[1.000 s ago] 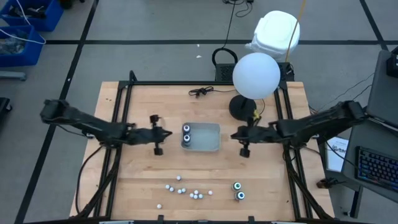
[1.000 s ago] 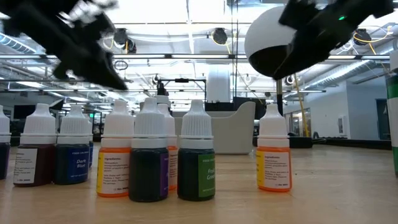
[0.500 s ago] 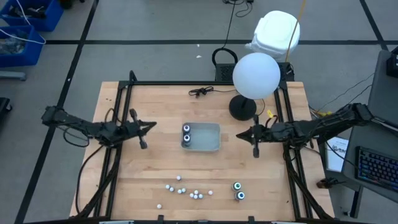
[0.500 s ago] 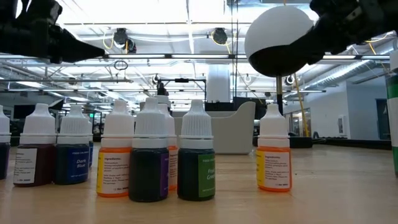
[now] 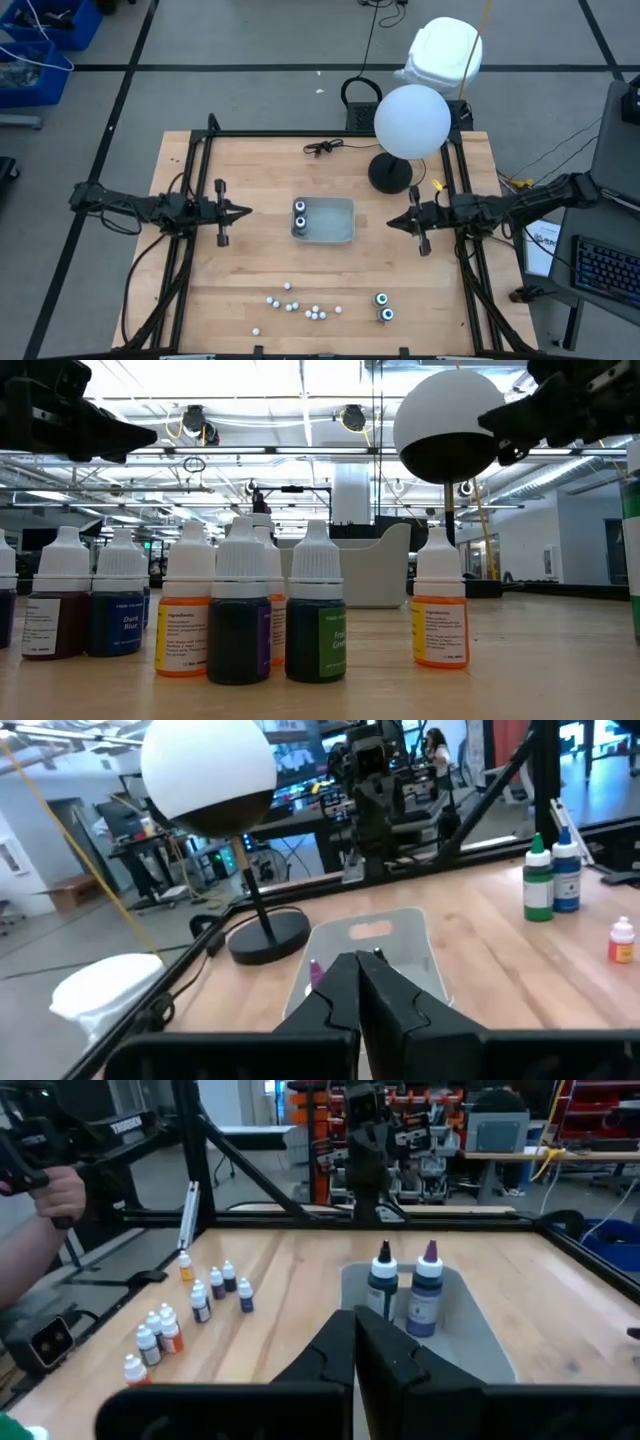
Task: Pick & Place food coloring
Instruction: Put the large blue food coloring bottle into the gray bin
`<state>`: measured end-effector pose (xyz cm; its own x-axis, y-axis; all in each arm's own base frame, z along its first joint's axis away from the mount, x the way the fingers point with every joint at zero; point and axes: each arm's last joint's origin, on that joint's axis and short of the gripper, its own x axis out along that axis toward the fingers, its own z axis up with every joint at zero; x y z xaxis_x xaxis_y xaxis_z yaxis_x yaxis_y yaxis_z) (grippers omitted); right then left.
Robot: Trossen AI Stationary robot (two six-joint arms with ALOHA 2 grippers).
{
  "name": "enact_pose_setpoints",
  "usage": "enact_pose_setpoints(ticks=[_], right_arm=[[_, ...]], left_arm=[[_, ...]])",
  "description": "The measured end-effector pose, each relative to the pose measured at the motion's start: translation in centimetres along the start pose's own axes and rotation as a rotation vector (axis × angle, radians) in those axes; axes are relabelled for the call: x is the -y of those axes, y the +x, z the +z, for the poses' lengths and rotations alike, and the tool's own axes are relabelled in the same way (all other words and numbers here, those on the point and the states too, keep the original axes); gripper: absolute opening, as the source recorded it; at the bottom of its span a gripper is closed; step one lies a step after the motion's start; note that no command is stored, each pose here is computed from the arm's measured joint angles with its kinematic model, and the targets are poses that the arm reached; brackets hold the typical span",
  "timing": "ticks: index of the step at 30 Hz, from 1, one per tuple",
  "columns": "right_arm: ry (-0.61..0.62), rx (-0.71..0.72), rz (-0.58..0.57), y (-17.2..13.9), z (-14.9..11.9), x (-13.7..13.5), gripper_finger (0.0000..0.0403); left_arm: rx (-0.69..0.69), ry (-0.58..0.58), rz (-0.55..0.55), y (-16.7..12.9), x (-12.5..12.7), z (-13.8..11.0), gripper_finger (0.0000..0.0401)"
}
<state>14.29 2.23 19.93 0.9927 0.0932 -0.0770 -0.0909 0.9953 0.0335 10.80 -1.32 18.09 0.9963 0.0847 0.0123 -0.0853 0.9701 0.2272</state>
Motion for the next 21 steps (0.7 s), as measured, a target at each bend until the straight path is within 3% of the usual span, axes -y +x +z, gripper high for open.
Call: enact_pose_setpoints(ticks=[11,17,21], right_arm=[[-0.037,0.013,0.048,0.0,-0.2,-0.3,0.0],[-0.051,0.015,0.17,0.6,2.9,-2.5,0.0],[-0.128,-0.092,0.137,2.1,5.3,-5.1,0.0]], left_arm=[[-0.036,-0.028,0.027,0.1,-0.2,-0.3,0.0009],[-0.036,-0.024,0.027,0.1,-0.2,-0.4,0.0042],[-0.036,-0.024,0.027,0.1,-0.2,-0.4,0.0051]])
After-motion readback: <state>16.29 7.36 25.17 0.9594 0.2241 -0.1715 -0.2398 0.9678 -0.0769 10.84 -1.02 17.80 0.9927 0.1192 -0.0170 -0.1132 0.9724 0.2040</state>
